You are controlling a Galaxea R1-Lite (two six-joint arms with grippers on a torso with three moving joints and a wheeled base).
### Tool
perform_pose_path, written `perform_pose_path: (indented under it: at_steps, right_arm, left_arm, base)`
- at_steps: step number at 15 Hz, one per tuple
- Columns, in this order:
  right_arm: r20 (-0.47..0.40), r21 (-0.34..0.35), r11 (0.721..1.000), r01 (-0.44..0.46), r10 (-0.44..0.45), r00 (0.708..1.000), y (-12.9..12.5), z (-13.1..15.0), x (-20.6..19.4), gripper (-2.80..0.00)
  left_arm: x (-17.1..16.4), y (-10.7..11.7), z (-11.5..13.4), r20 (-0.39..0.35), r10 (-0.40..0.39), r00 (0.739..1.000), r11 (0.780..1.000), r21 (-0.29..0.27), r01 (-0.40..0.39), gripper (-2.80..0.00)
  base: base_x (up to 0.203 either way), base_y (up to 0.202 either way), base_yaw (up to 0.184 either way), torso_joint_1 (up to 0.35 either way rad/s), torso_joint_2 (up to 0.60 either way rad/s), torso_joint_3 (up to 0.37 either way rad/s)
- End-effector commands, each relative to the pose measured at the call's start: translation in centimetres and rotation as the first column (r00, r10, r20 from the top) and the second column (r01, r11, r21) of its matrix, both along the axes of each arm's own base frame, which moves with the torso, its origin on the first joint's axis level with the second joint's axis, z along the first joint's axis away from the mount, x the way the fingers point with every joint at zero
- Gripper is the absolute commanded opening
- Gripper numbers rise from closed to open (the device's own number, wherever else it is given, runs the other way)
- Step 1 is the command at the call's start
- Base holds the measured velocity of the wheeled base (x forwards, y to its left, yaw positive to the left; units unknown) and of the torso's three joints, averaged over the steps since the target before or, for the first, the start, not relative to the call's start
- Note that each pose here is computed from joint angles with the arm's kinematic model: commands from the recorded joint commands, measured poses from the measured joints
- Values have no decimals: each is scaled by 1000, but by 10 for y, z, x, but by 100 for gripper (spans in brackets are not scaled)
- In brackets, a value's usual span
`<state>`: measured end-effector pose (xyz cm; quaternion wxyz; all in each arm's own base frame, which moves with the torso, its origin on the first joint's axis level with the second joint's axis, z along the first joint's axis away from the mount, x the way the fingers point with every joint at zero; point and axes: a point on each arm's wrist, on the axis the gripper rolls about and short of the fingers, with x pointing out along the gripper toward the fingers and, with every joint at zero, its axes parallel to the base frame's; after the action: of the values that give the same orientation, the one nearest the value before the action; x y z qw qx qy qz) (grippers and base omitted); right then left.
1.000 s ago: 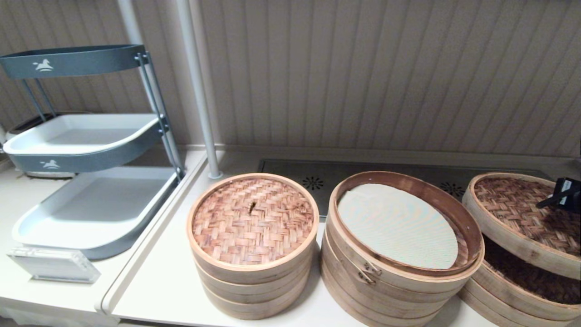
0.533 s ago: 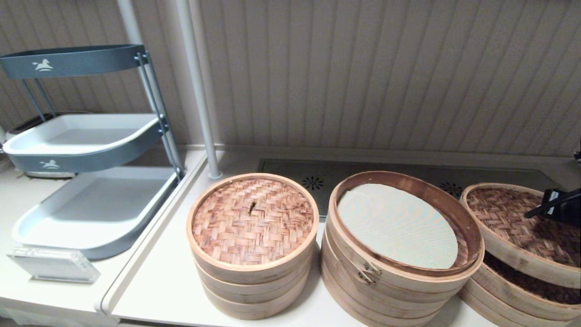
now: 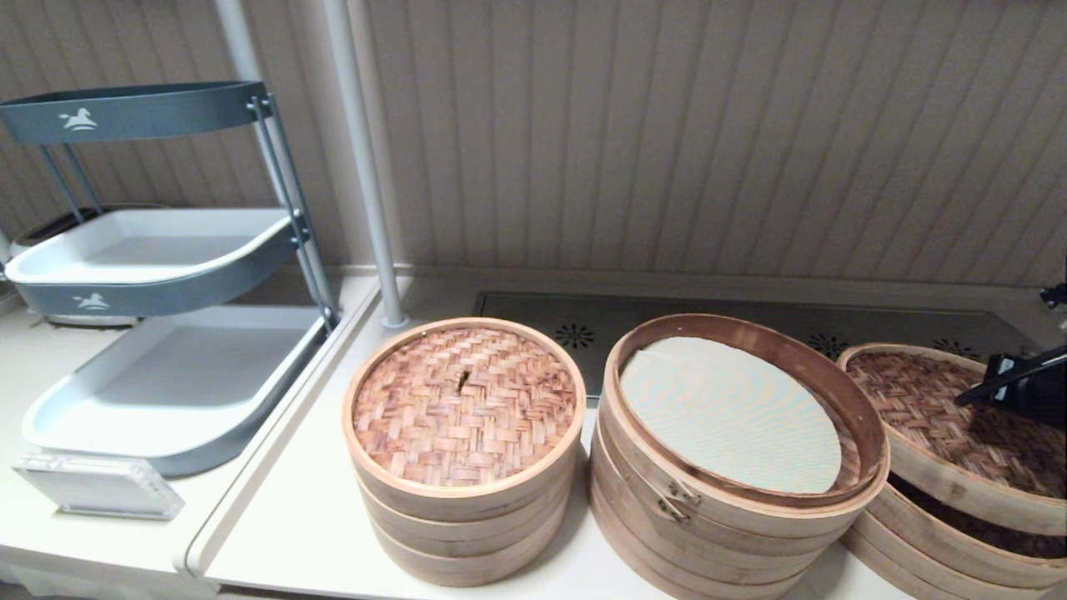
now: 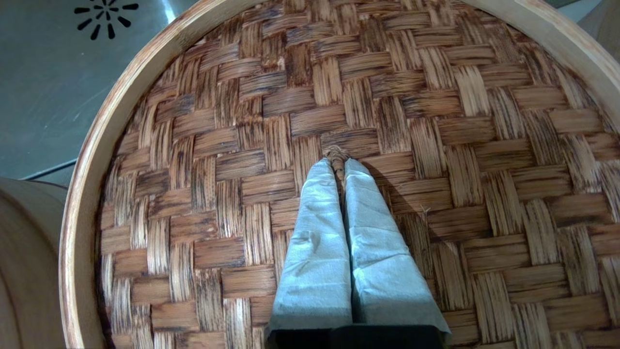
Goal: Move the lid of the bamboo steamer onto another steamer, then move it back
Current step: Put the steamer
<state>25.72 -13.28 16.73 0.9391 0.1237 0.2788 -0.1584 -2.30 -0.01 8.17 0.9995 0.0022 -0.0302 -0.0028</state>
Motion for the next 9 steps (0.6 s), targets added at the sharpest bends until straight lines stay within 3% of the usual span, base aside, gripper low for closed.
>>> perform_pose_path:
  at_steps: [1,9]
  right_arm:
    - [-10,6,1000,-3,3,1000,-1,-4,2,-280]
    - [48,-28,1000,0,2,999,-3,-19,6,-280]
  left_arm:
    - [2,0,-7,-22,0,1000,1000,0,0,-280]
    - [2,0,-7,-22,1,1000,1000,0,-1,-280]
  base:
    - [0,0,0,0,0,0]
    - [0,0,0,0,0,0]
